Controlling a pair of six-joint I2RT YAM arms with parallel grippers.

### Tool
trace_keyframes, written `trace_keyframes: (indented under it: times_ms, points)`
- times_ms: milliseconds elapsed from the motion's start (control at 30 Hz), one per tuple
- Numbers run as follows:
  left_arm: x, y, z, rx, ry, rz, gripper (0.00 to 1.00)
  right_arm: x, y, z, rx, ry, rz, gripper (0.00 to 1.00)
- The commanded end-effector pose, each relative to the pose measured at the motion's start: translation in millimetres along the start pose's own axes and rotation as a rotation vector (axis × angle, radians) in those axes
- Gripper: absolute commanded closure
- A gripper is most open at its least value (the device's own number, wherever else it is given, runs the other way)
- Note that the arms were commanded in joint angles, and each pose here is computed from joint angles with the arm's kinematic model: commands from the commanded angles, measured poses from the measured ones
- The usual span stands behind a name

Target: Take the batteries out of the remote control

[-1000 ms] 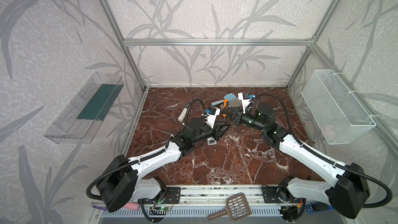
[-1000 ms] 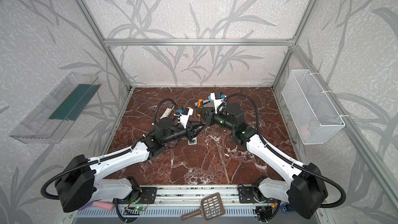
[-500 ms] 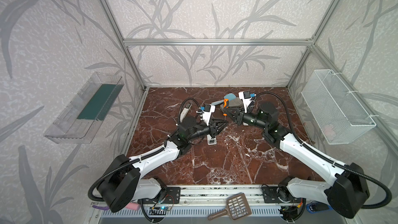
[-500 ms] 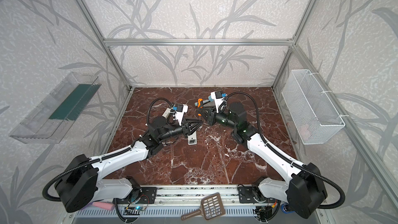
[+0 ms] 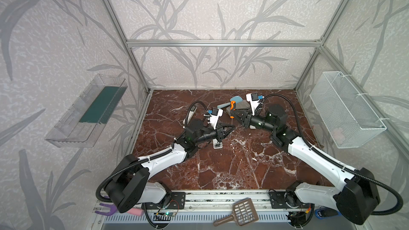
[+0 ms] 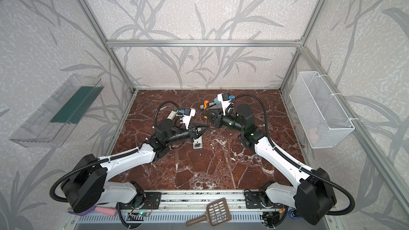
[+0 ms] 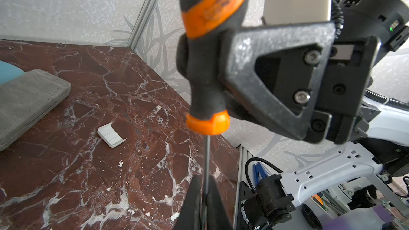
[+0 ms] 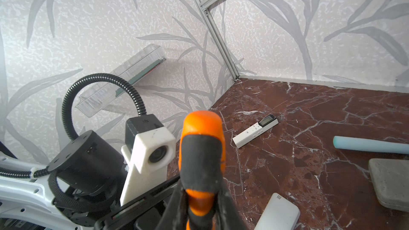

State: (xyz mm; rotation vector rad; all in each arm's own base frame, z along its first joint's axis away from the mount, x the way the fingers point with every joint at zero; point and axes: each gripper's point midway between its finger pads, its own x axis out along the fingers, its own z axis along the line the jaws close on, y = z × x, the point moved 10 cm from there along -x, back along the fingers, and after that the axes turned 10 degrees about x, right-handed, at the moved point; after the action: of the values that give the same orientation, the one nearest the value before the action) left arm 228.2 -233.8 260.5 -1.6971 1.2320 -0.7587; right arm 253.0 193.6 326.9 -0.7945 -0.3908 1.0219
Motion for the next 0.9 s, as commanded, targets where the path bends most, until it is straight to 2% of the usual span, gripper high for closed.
trace_keyframes:
  times_ms: [0,67,167,233,333,467,733,867]
  points:
    - [-4,-7,-6,0.044,0.006,0.000,0.98,-7,-8,9,-0.031,-0.029,-0.044,0.93]
    - [-7,-7,-7,0.074,-0.030,0.026,1.00,-7,-8,9,-0.015,-0.023,-0.043,0.78]
    - [-14,-8,-6,0.135,-0.123,0.093,1.00,-8,-10,10,0.021,0.008,-0.034,0.50]
    - [-18,-9,-4,0.184,-0.201,0.154,1.00,-9,-10,9,0.054,0.038,-0.013,0.42]
    - [-25,-11,-3,0.258,-0.296,0.232,1.00,-8,-7,6,0.124,0.092,0.009,0.38]
    - [-30,-13,-2,0.324,-0.354,0.286,1.00,-4,-2,0,0.215,0.156,0.036,0.38]
    - [-29,-10,-6,0.383,-0.384,0.342,1.00,15,-2,12,0.213,0.133,0.081,0.37]
    - [-27,-10,-9,0.418,-0.397,0.367,1.00,25,-2,8,0.239,0.179,0.112,0.37]
